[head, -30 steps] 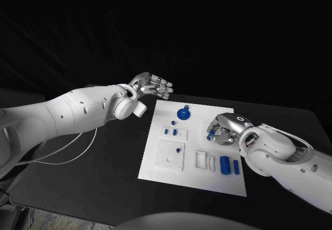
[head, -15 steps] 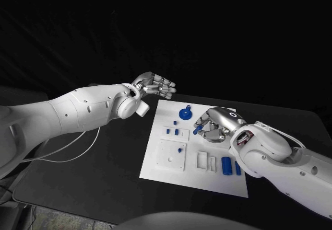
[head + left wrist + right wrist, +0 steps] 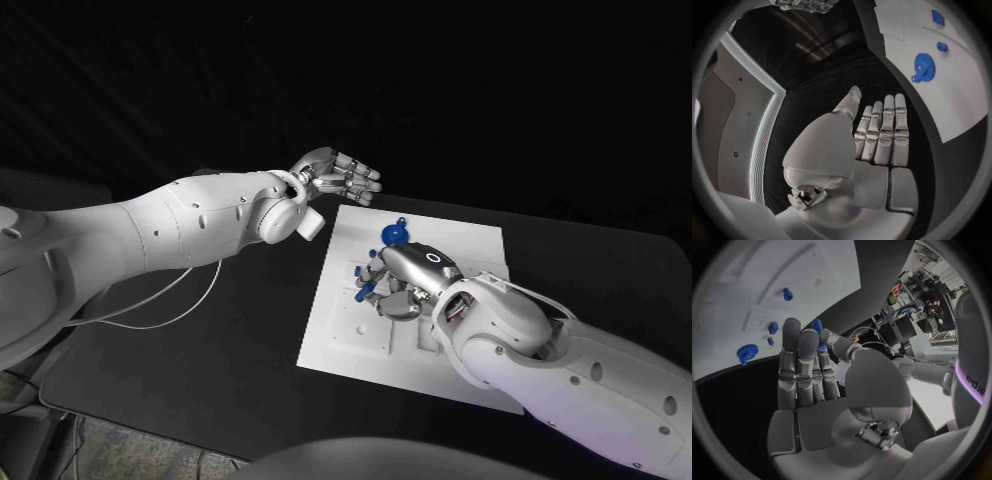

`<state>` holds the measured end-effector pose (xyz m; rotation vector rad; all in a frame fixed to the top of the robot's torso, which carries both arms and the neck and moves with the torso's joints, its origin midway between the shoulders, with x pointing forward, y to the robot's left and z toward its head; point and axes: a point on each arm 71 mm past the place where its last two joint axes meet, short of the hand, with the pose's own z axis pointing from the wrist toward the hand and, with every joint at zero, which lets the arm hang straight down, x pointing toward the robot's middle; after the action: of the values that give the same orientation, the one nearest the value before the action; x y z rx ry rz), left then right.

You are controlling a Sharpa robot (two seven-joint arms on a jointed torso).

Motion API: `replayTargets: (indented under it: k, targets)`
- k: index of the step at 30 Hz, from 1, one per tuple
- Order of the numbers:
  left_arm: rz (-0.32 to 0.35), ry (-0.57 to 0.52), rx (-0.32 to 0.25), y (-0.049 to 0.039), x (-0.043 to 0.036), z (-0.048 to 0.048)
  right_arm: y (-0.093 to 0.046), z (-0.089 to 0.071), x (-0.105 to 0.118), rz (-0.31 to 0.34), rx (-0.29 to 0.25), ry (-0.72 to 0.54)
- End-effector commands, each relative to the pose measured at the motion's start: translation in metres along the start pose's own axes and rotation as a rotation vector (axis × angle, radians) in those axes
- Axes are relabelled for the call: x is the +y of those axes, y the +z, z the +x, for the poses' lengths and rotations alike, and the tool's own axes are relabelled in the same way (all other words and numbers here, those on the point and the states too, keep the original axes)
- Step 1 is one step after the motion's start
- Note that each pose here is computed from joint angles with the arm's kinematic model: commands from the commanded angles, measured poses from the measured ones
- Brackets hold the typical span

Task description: Assemble the parts on the task board

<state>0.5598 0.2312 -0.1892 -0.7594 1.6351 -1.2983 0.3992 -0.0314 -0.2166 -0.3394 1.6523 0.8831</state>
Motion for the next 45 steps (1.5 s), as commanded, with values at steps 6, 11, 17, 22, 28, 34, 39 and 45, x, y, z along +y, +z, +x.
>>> replayTargets:
  k: [6,11,17,22,28,34,39,45]
  targets:
    - [0.001,-0.016,0.029,0.0025,-0.0014,0.0063,0.003,0.012,0.009,-0.046,0.042,-0.037]
    - [0.0,-0.016,0.03,0.0023,-0.0012,0.0063,0.001,0.021,0.012,-0.058,0.075,-0.043]
    - [-0.001,-0.015,0.025,0.0014,-0.0006,0.0045,-0.001,0.025,0.009,-0.05,0.1,-0.065]
    - [-0.001,-0.014,0.023,0.001,-0.0004,0.0036,-0.004,0.029,0.004,-0.031,0.135,-0.092]
    - [-0.002,-0.014,0.021,0.0006,-0.0002,0.0029,-0.005,0.032,0.002,-0.022,0.16,-0.107]
    - [-0.002,-0.014,0.022,0.0005,-0.0002,0.0029,-0.003,0.034,0.0,-0.014,0.16,-0.112]
    - [-0.002,-0.015,0.023,0.0004,-0.0001,0.0027,-0.002,0.038,0.0,-0.012,0.165,-0.115]
    - [-0.002,-0.015,0.023,0.0001,0.0,0.0023,-0.002,0.039,-0.001,-0.009,0.165,-0.118]
